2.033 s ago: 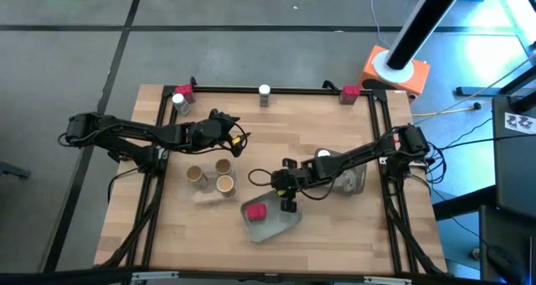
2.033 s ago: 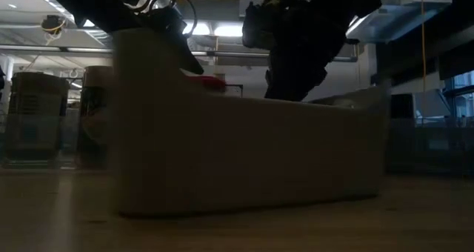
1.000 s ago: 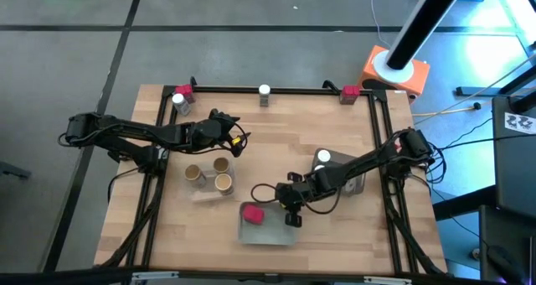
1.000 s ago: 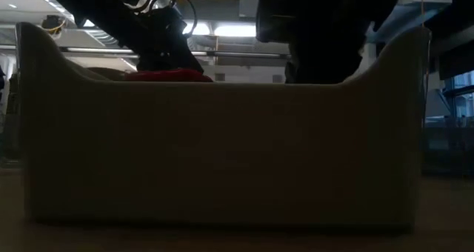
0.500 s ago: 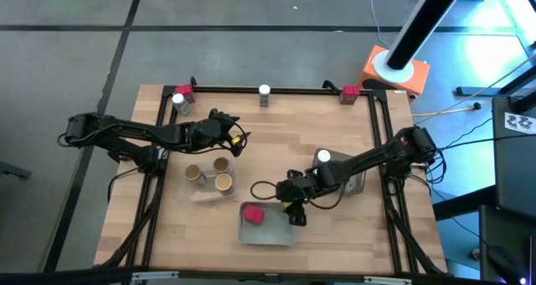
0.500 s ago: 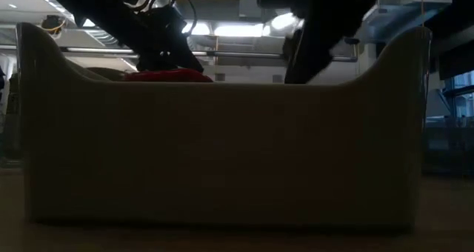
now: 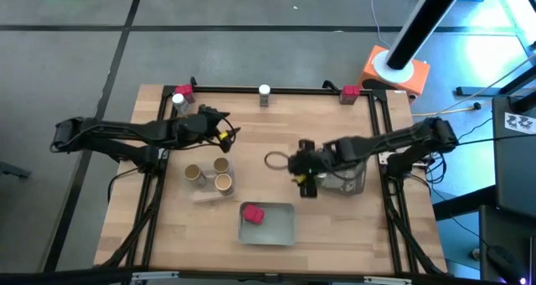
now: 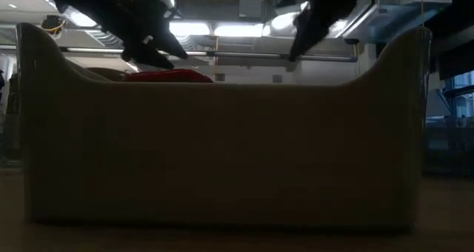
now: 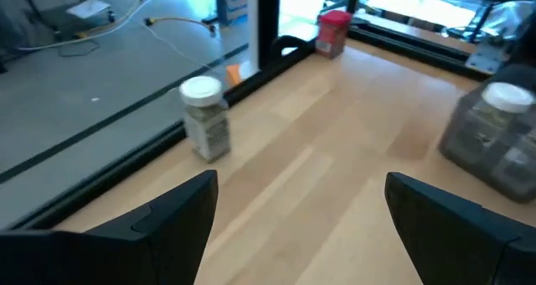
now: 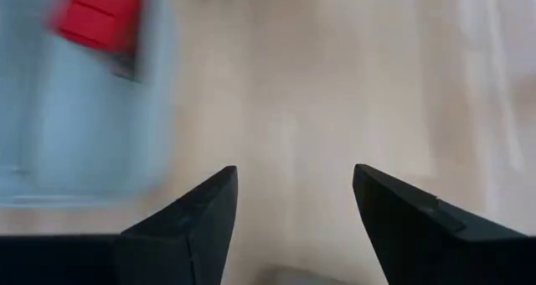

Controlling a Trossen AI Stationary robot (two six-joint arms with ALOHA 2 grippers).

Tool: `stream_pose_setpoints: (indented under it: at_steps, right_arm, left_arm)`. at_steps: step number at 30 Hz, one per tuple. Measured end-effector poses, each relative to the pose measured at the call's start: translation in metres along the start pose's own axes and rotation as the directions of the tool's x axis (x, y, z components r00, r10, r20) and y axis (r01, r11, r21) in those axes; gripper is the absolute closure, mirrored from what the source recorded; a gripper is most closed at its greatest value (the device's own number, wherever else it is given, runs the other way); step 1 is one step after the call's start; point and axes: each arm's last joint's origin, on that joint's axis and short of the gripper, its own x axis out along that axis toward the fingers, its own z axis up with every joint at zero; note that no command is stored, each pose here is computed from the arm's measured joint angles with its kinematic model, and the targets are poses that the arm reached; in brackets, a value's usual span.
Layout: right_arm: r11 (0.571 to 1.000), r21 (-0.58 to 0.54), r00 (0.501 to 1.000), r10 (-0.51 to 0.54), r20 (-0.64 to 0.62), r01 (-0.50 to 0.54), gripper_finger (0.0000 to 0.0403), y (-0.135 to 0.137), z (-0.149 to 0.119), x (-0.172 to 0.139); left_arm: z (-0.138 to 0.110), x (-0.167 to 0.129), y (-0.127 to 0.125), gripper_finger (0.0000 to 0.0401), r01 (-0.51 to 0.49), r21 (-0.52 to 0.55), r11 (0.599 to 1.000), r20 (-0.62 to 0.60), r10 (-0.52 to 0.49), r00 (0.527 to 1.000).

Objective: Sort spices by type
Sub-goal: Put the white seasoning bottle into the black bin

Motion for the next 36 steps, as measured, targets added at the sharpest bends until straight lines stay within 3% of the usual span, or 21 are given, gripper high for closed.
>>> stream_pose_setpoints:
  at_steps: [6,14,22,29,36]
  right_arm:
    - [0.996,0.051,0.997,-0.072,-0.002,0.072,0.0164,-0.048,-0.029,0.017]
    - [0.995,0.06,0.99,-0.09,0.107,0.084,0.0164,-0.079,-0.052,0.03]
    - [0.985,-0.016,0.956,-0.16,0.246,0.169,0.0164,-0.102,-0.046,0.031]
    - [0.949,-0.106,0.888,-0.233,0.396,0.296,0.0164,-0.124,-0.034,0.027]
    - [0.92,-0.127,0.847,-0.278,0.453,0.37,0.0164,-0.147,-0.031,0.034]
  left_arm:
    - [0.003,-0.004,0.015,0.0074,-0.057,-0.002,0.998,-0.009,0.057,0.998]
    - [0.0,-0.001,0.021,0.0074,-0.093,-0.004,0.996,-0.041,0.093,0.995]
    - [-0.001,0.002,0.02,0.0074,-0.096,-0.01,0.995,-0.045,0.095,0.994]
    - [-0.001,0.003,0.02,0.0074,-0.107,-0.097,0.99,-0.043,0.103,0.994]
    - [0.001,0.014,0.019,0.0074,-0.113,-0.098,0.989,-0.017,0.112,0.994]
